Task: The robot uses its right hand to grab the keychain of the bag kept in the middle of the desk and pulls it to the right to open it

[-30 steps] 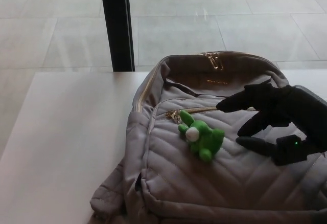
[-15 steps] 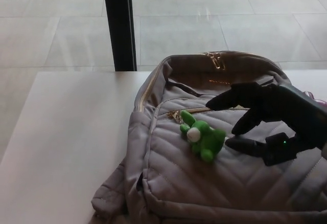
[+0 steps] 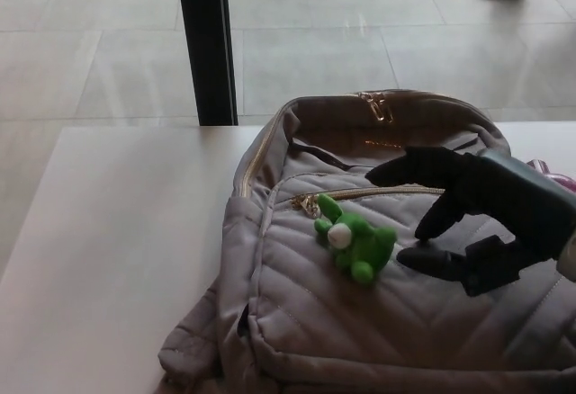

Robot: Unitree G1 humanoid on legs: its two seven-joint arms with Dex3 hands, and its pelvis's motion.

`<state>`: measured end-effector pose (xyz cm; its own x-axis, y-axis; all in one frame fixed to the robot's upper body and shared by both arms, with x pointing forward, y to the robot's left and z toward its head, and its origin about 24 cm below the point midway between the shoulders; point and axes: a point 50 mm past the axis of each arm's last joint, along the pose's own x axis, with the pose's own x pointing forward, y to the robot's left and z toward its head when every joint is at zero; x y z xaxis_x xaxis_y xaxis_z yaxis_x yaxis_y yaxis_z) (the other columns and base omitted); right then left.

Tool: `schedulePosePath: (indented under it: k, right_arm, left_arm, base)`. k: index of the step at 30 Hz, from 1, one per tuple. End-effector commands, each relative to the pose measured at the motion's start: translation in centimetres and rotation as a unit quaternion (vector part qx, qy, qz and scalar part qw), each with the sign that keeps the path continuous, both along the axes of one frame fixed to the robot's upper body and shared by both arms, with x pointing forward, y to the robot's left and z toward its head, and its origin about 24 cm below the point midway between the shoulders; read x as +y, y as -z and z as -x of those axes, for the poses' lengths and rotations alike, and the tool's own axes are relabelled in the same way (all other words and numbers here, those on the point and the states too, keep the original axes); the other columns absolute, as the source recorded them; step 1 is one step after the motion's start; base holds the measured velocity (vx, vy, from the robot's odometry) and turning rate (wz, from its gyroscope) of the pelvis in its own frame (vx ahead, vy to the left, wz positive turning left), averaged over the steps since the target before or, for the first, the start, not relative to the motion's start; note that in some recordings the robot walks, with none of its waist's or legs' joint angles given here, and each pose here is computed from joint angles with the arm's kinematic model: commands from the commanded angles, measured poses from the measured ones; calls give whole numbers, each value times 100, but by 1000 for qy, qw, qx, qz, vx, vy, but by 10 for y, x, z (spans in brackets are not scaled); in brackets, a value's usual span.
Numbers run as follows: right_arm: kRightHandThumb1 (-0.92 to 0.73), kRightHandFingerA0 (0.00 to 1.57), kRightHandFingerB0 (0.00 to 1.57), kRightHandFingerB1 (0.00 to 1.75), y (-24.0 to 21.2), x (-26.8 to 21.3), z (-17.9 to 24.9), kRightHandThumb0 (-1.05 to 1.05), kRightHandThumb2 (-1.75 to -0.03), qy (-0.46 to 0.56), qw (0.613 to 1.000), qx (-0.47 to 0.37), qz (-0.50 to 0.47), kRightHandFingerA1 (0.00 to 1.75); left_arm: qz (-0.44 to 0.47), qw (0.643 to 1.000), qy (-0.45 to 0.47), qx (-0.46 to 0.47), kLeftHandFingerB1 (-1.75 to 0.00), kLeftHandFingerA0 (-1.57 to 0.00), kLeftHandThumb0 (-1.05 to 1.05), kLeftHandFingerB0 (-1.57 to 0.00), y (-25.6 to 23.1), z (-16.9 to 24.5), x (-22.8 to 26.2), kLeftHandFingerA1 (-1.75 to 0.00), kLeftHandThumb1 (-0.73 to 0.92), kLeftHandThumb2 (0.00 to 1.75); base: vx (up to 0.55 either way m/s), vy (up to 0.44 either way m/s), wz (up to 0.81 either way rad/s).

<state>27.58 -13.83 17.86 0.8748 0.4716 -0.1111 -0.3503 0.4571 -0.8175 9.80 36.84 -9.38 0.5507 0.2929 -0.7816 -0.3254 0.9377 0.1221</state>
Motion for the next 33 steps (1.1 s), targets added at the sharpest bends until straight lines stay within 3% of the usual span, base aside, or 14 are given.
schedulePosePath:
  k: [1,2,3,6,7,11,12,13,15,16,28,29,30,33]
  right_arm:
    - [-68,70,10,31,-3,10,-3,-84,-61,-17,999,-11,46,85]
    - [-54,70,3,27,-3,9,-3,-88,-93,-19,998,-13,57,82]
    - [-68,70,0,26,-2,9,-4,-87,-61,-20,998,-12,64,80]
    - [-66,67,0,5,-2,7,-6,-91,-61,-18,996,-4,85,82]
    - [-51,64,0,1,-1,6,-7,-99,-93,-11,995,9,94,82]
    - [-46,78,0,0,0,2,-9,-97,-92,4,993,23,118,80]
    - [-45,77,0,0,1,0,-10,-94,-91,7,992,26,123,76]
    - [-58,80,0,1,4,-3,-11,-92,-57,11,991,34,131,73]
    - [-43,92,0,4,6,-6,-12,-87,-93,15,989,42,143,85]
    - [-46,83,0,13,7,-6,-11,-99,-71,14,989,46,143,85]
    - [-42,86,5,17,4,22,-7,-84,-83,-42,989,35,137,87]
    - [-32,78,0,24,3,25,-6,-67,-86,-45,990,34,131,81]
    - [-34,77,0,22,3,28,-6,-70,-86,-46,990,31,126,81]
    - [-44,83,4,27,3,30,-6,-84,-64,-43,992,27,117,81]
  left_arm:
    - [-23,1000,5,4,-41,-61,-58,-54,-4,0,6,-49,62,60]
    - [-23,1000,4,3,-42,-61,-57,-55,-4,-1,6,-49,62,59]
    - [-21,1000,5,2,-44,-57,-63,-50,-4,-1,6,-52,55,66]
    - [-12,1000,2,-4,-44,-55,-63,-48,-5,-2,6,-52,55,65]
    - [-9,1000,-3,-7,-44,-56,-62,-50,-5,-2,6,-52,54,64]
    - [-18,1000,2,-3,-41,-59,-58,-51,-6,-5,6,-48,62,59]
    - [-19,1000,2,-5,-53,-54,-61,-45,-6,-6,6,-60,50,87]
    - [-19,1000,-1,-5,-41,-61,-57,-53,-6,-6,6,-49,62,59]
    - [-6,1000,-8,-10,-41,-57,-57,-49,-6,-8,6,-49,62,59]
    - [-7,1000,-5,-12,-41,-57,-57,-49,-7,-8,6,-49,63,59]
    - [-8,1000,-10,-14,-42,-59,-61,-52,-6,-8,7,-53,61,59]
    - [-8,1000,-10,-14,-54,-53,-62,-44,-7,-8,7,-62,49,87]
    - [-10,1000,-10,-15,-42,-59,-61,-51,-7,-9,7,-52,61,60]
    - [-13,1000,-9,-12,-41,-59,-61,-51,-6,-8,7,-50,62,59]
  base:
    - [0,0,0]
    - [0,0,0]
    - [0,0,0]
    - [0,0,0]
    - [0,0,0]
    - [0,0,0]
    - [0,0,0]
    - [0,0,0]
    - [0,0,0]
    - [0,0,0]
    - [0,0,0]
    - [0,0,0]
    - [0,0,0]
    - [0,0,0]
